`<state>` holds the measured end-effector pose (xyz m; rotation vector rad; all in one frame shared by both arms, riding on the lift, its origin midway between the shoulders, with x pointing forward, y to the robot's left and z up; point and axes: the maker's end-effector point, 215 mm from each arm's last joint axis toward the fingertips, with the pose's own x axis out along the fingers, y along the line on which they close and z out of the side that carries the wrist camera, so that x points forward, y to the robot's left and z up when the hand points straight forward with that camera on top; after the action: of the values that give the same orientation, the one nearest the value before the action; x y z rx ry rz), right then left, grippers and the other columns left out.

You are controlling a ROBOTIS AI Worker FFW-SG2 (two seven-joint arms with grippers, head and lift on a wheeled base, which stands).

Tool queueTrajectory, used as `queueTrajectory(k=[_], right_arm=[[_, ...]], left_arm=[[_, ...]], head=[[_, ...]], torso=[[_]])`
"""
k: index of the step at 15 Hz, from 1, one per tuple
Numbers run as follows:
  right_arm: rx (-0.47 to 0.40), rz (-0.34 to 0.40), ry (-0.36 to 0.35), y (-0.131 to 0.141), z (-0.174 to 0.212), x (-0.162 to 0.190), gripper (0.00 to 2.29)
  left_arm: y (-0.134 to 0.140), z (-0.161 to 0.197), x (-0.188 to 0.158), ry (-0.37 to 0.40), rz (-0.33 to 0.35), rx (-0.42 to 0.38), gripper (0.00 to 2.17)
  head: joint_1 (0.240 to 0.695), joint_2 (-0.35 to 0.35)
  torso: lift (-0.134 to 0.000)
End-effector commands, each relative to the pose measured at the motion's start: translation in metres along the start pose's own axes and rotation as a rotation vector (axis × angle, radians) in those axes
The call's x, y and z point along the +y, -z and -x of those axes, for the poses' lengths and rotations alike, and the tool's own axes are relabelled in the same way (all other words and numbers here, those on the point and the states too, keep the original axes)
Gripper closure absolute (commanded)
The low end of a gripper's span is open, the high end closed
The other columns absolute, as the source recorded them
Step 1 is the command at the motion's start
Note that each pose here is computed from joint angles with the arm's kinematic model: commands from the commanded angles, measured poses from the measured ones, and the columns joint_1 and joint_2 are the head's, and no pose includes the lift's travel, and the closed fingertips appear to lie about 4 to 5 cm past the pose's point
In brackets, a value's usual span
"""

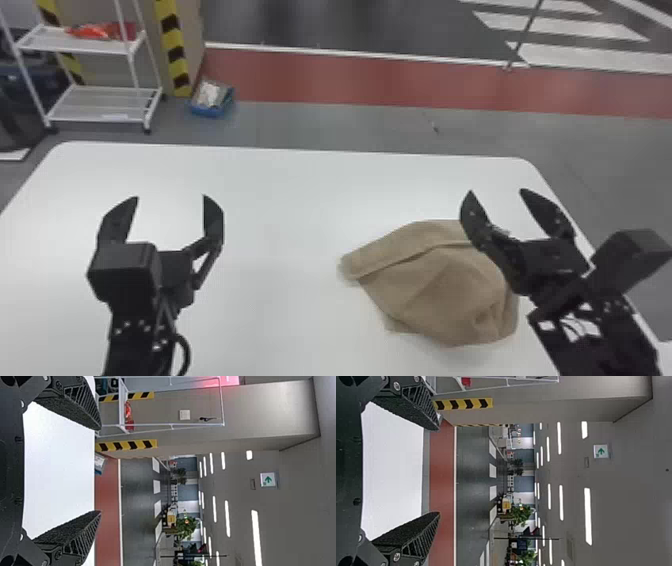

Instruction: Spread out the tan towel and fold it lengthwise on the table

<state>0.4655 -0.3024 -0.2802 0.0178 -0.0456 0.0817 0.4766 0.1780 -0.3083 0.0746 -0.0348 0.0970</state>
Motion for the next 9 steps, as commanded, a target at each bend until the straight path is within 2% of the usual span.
queueTrajectory(k=[1, 9], right_arm=[[-0.003, -0.001, -0.001, -0.0010, -0.0009, 0.0010, 0.13], [-0.001, -0.005, 0.000, -0.0012, -0.0007, -0.0003, 0.13]], left_arm=[[-0.0015, -0.0004, -0.0018, 0.008, 0.002, -0.004, 0.15], [-0.0025, -0.0001, -0.0050, 0.027, 0.003, -0.008, 0.15]], head=[[0.695, -0.146], [0.695, -0.151]], torso=[[-0.124], [-0.124]])
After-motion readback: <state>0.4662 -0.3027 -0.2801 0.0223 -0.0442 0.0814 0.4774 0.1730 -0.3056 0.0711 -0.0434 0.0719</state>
